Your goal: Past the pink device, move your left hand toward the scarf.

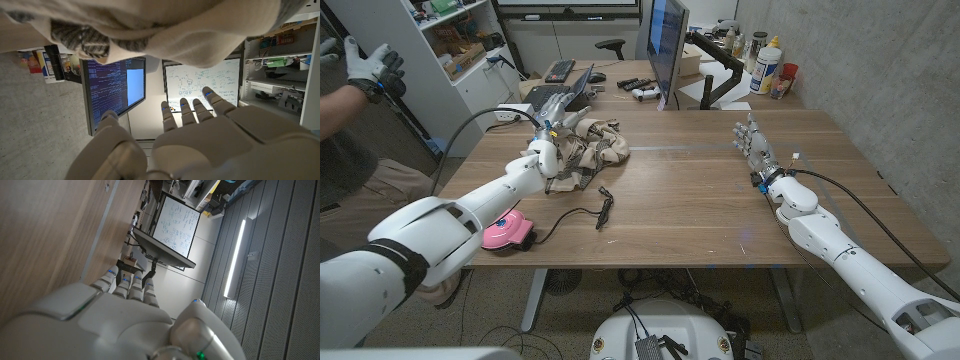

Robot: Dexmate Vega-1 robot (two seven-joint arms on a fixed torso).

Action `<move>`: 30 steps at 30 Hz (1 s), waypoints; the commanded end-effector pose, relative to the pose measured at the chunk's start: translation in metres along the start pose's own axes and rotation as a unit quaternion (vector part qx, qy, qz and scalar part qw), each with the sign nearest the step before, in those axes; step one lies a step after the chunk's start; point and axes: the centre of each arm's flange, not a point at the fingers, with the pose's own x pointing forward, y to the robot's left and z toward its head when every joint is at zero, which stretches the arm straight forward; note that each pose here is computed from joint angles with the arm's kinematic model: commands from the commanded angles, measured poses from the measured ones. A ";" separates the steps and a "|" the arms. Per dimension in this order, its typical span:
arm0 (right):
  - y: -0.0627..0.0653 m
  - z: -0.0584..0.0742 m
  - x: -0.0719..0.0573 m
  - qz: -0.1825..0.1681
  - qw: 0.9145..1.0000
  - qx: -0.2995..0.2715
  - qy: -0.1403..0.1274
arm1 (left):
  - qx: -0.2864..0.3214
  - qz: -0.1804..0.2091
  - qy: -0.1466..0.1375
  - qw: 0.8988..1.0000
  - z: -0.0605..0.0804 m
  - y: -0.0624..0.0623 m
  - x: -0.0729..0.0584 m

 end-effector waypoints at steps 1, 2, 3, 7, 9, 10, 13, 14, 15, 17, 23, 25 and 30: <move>-0.001 -0.001 0.001 0.000 1.000 -0.002 0.002 | -0.016 -0.010 -0.009 1.000 0.005 -0.007 0.002; -0.001 -0.001 0.001 -0.002 1.000 0.000 0.003 | -0.016 -0.010 -0.008 1.000 0.005 -0.008 0.002; -0.001 -0.001 0.001 0.000 1.000 -0.002 0.001 | -0.016 -0.010 -0.007 1.000 0.005 -0.008 0.002; -0.001 0.000 0.003 -0.002 1.000 0.001 0.001 | -0.015 -0.014 -0.006 1.000 0.004 -0.010 0.002; 0.000 -0.001 0.003 0.000 1.000 -0.002 -0.001 | -0.016 -0.014 -0.010 1.000 0.004 -0.010 0.002; 0.000 -0.001 0.003 -0.001 1.000 0.000 0.001 | -0.016 -0.013 -0.010 1.000 0.004 -0.010 0.002; 0.001 -0.002 0.003 0.000 1.000 -0.001 0.003 | -0.018 -0.010 -0.009 1.000 0.004 -0.010 0.002; 0.001 -0.002 0.003 0.000 1.000 0.000 0.003 | -0.020 -0.009 -0.010 1.000 0.004 -0.010 0.002; 0.001 -0.002 0.003 0.000 1.000 0.001 0.003 | -0.021 -0.009 -0.012 1.000 0.004 -0.010 0.002; 0.001 -0.002 0.003 0.000 1.000 0.001 0.003 | -0.020 -0.010 -0.010 1.000 0.004 -0.011 0.001; 0.002 -0.002 0.003 0.001 1.000 -0.001 0.004 | -0.020 -0.016 -0.008 1.000 0.001 -0.014 0.000; 0.002 -0.002 0.003 0.000 1.000 0.001 0.004 | -0.018 -0.017 -0.010 1.000 0.001 -0.014 0.000; 0.003 -0.003 0.003 0.001 1.000 0.001 0.004 | -0.018 -0.017 -0.007 1.000 0.000 -0.014 -0.001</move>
